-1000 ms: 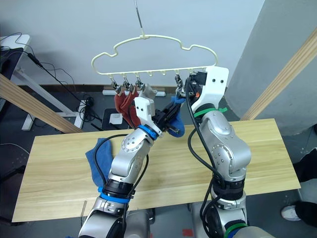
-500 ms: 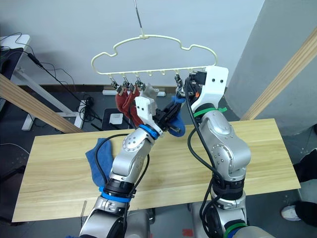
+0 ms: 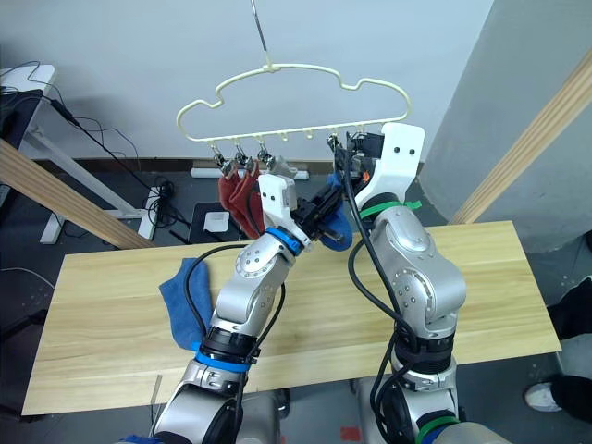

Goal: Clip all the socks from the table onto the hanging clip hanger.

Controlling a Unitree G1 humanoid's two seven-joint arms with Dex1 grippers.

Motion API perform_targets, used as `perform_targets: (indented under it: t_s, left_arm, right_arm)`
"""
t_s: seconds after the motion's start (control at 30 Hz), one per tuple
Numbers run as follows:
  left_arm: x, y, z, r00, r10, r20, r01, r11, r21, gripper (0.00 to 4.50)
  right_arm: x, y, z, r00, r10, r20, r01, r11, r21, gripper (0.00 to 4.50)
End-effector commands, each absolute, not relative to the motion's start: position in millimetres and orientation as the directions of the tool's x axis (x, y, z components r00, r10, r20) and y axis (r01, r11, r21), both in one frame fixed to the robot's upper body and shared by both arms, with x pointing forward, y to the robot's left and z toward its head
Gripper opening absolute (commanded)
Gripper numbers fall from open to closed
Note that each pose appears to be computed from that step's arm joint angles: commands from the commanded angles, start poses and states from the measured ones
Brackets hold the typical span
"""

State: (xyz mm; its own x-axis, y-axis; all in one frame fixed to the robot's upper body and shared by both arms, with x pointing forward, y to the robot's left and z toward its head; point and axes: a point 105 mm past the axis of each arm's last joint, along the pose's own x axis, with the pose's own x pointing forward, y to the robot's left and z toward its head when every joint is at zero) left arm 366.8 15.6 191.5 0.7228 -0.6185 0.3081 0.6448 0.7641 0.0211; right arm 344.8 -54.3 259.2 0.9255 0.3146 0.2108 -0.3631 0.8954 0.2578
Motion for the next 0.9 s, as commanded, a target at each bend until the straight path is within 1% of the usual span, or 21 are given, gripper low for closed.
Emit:
perform_targets:
  t_s: [0.03,0.2,0.4,0.43,0.5,0.57,0.7,0.77,0.8,0.87,0.9]
  left_arm:
    - [362,10,204,0.69,-0.63,0.356,0.66,0.75,0.049,0.0]
    - [362,8,203,0.688,-0.637,0.348,0.66,0.748,0.065,0.0]
    - [357,6,197,0.65,-0.686,0.326,0.702,0.707,0.087,0.0]
    - [360,9,194,0.665,-0.679,0.31,0.692,0.717,0.085,0.29]
    - [359,11,189,0.653,-0.703,0.28,0.713,0.696,0.086,0.87]
    - [356,10,187,0.632,-0.728,0.265,0.732,0.673,0.101,1.48]
    - [354,11,186,0.619,-0.743,0.254,0.743,0.659,0.118,2.62]
    - [352,13,183,0.604,-0.762,0.233,0.757,0.64,0.132,3.28]
    - [344,18,180,0.555,-0.807,0.202,0.79,0.587,0.176,3.57]
    - [332,27,175,0.474,-0.868,0.148,0.839,0.497,0.224,3.57]
    - [328,33,177,0.445,-0.886,0.13,0.852,0.463,0.243,3.57]
  right_arm:
    - [334,-54,279,0.896,0.332,0.294,-0.409,0.875,0.259,3.23]
    - [321,-57,284,0.874,0.365,0.32,-0.441,0.873,0.208,3.23]
    - [297,-60,282,0.825,0.467,0.318,-0.512,0.856,0.071,3.23]
    - [294,-61,280,0.819,0.482,0.311,-0.52,0.853,0.046,3.25]
    - [290,-65,276,0.82,0.49,0.295,-0.516,0.856,0.012,3.27]
    - [288,-69,273,0.823,0.489,0.288,-0.509,0.861,-0.005,3.27]
    - [287,-74,272,0.83,0.479,0.286,-0.495,0.869,-0.021,3.27]
    - [287,-77,271,0.835,0.473,0.283,-0.482,0.875,-0.039,3.27]
    - [289,-82,271,0.847,0.451,0.282,-0.45,0.89,-0.069,3.27]
    - [292,-89,270,0.865,0.416,0.281,-0.403,0.909,-0.106,3.27]
    - [296,-95,268,0.884,0.38,0.273,-0.358,0.925,-0.128,3.27]
